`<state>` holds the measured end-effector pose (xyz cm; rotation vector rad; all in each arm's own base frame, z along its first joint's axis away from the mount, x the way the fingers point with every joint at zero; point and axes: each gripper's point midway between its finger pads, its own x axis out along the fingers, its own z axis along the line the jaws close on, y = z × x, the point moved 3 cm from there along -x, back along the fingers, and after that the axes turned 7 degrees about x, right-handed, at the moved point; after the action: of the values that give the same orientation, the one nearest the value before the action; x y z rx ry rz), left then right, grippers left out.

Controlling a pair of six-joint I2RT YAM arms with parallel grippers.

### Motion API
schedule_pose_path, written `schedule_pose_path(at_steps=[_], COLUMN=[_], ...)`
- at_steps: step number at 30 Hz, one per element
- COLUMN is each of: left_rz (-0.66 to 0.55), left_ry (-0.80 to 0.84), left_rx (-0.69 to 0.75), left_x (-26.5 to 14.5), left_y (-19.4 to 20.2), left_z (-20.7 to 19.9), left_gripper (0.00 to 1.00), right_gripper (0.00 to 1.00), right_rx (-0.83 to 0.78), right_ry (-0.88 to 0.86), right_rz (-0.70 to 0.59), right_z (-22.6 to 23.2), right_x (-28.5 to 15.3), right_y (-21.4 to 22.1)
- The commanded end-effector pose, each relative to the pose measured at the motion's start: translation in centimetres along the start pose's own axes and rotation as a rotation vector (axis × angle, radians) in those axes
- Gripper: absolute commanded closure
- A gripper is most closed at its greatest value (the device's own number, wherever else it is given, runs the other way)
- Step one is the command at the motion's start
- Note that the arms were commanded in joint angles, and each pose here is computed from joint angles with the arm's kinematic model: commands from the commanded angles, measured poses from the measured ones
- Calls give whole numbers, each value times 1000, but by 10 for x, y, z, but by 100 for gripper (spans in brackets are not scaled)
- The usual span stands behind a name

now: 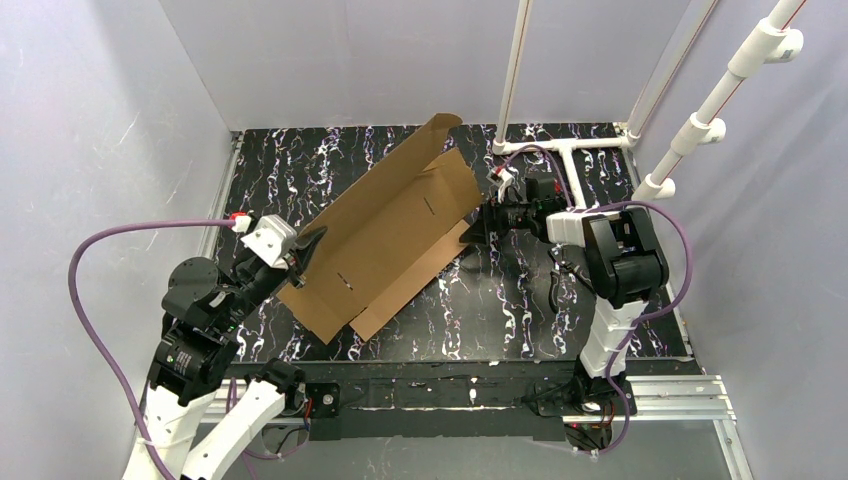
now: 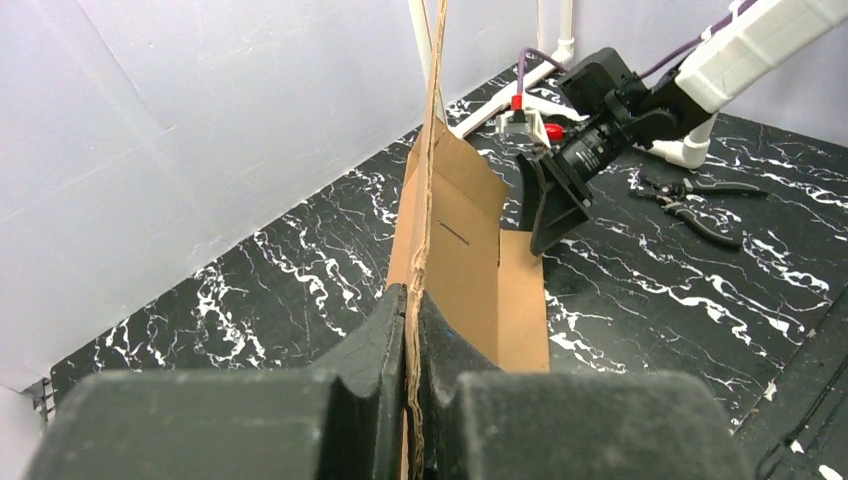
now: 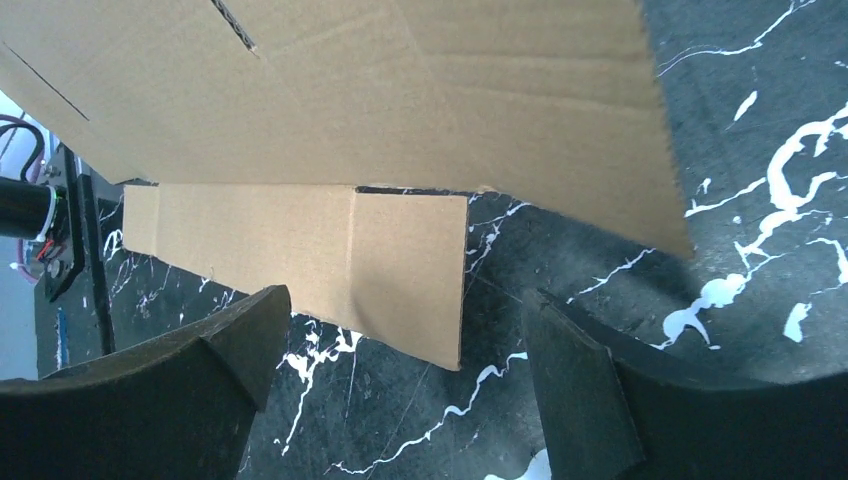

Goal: Fold the paper box
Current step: Fold the paper box at the center of the board.

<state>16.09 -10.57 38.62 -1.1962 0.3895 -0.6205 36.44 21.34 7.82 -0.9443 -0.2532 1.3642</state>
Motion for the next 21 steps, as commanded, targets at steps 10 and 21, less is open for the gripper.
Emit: schedule_pose_path(at_steps=[10,21], left_rz=[-43,-60], left_ry=[-24,15], left_rx=[-27,-73], left_x=[6,20], left_y=[-8,-12], left_z=[4,1], left_gripper=[100,100], right_gripper=[48,99], right_rx=[-91,-228], right_ry=[-67,89], right_rz=[-126,-114], right_z=[23,36], right_x=[0,2], right_y=[-16,-14])
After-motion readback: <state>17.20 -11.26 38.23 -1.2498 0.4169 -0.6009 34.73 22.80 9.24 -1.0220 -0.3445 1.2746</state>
